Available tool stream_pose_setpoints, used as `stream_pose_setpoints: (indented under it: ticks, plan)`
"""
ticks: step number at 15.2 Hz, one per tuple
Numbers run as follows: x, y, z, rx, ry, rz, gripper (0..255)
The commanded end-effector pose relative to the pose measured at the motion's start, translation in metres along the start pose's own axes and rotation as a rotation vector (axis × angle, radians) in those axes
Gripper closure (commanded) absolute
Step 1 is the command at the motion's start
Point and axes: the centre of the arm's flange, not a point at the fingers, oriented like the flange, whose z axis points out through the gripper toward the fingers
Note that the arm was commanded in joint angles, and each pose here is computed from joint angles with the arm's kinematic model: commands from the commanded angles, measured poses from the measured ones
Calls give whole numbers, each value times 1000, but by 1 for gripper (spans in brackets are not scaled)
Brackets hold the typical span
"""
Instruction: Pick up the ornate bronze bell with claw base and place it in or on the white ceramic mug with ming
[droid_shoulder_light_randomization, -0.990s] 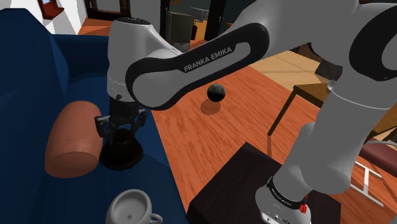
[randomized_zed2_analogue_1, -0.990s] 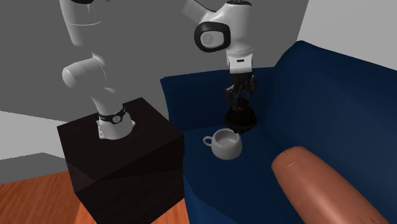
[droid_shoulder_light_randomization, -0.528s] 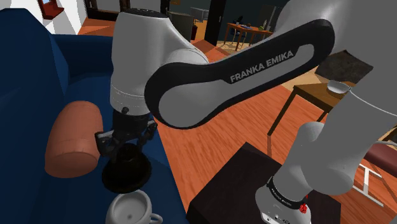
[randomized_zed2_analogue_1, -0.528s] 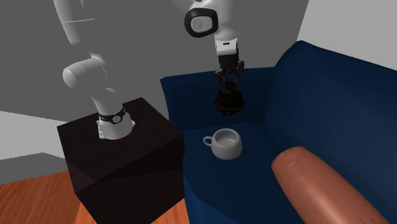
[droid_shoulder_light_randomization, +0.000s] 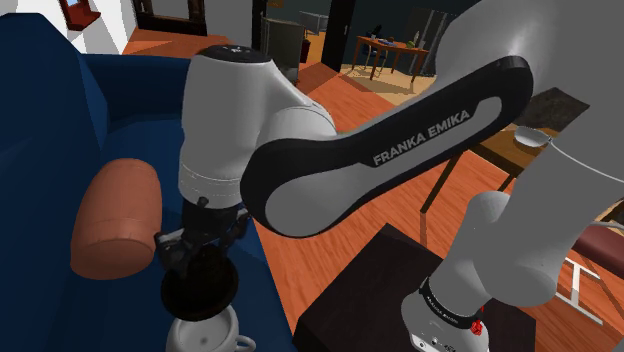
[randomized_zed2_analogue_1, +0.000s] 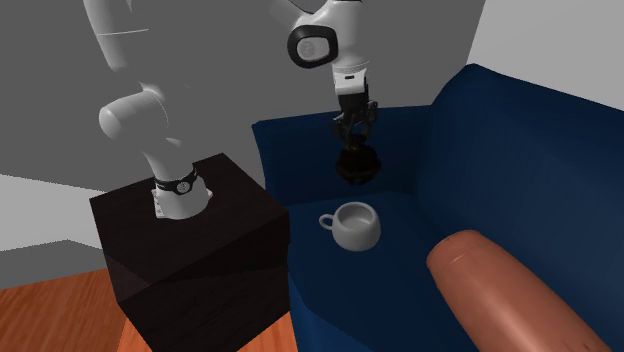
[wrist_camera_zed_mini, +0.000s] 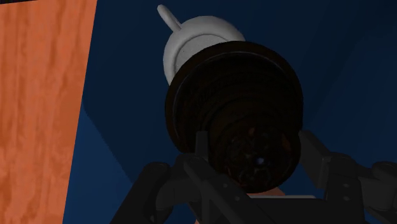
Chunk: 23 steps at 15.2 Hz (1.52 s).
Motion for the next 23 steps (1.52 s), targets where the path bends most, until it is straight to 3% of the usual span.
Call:
stream_pose_setpoints:
  ticks: [1, 17, 23]
  plan:
    - [-1, 1, 11, 1, 1, 0, 255]
    - [-8, 13, 94, 1, 1, 0, 255]
    - [-8, 13, 96, 1, 1, 0, 255]
